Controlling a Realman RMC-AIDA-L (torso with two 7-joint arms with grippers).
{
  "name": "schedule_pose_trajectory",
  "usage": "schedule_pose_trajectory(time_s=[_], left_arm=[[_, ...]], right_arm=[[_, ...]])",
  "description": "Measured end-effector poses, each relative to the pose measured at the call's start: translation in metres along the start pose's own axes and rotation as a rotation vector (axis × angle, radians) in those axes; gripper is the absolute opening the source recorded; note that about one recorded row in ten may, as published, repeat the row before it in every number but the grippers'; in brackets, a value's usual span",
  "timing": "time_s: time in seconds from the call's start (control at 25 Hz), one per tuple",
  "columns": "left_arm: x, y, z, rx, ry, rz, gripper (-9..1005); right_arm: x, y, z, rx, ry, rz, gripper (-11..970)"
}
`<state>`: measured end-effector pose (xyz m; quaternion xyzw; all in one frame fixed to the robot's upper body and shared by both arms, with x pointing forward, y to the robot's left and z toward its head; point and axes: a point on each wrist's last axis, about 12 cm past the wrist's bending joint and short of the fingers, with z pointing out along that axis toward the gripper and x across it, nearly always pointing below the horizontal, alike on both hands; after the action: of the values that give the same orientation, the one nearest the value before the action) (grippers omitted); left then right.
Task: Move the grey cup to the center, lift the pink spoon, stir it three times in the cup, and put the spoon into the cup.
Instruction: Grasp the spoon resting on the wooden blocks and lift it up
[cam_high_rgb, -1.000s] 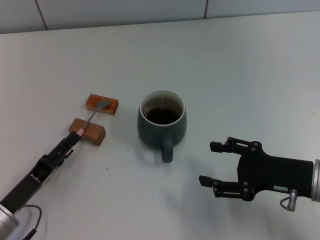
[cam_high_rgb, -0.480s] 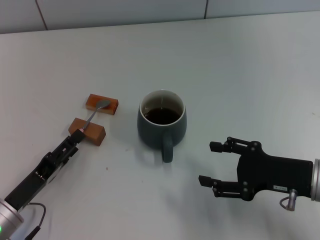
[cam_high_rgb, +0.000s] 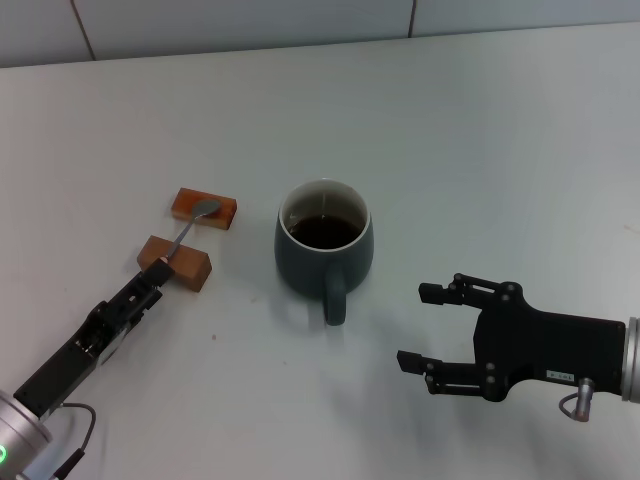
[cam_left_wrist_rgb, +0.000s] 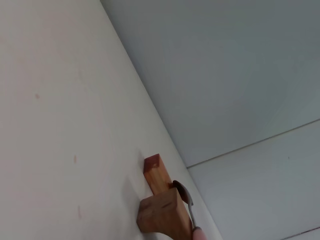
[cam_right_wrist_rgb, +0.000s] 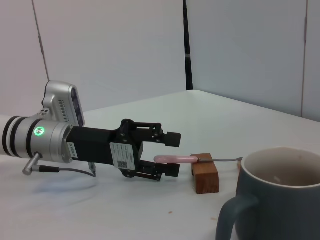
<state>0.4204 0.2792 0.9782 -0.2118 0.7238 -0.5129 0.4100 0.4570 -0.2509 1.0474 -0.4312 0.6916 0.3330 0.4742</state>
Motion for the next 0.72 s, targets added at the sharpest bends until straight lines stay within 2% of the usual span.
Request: schedule_pose_trajectory(time_s=[0.04, 0.28, 0.72], left_arm=[[0.0000, 0.0000, 0.0000, 0.000, 0.000, 0.000, 829], [0.0009, -0.0008, 0.0019, 0.003, -0.001, -0.011, 625], [-0.0006, -0.0013, 0.0060, 0.002, 0.006, -0.027, 617]], right_arm=[[0.0000, 0.0000, 0.0000, 0.000, 0.000, 0.000, 820], [-0.0001, -0.0001, 0.0002, -0.001, 0.001, -0.001, 820], [-0.0009, -0.0004, 0.0013, -0.004, 0.001, -0.004, 819]])
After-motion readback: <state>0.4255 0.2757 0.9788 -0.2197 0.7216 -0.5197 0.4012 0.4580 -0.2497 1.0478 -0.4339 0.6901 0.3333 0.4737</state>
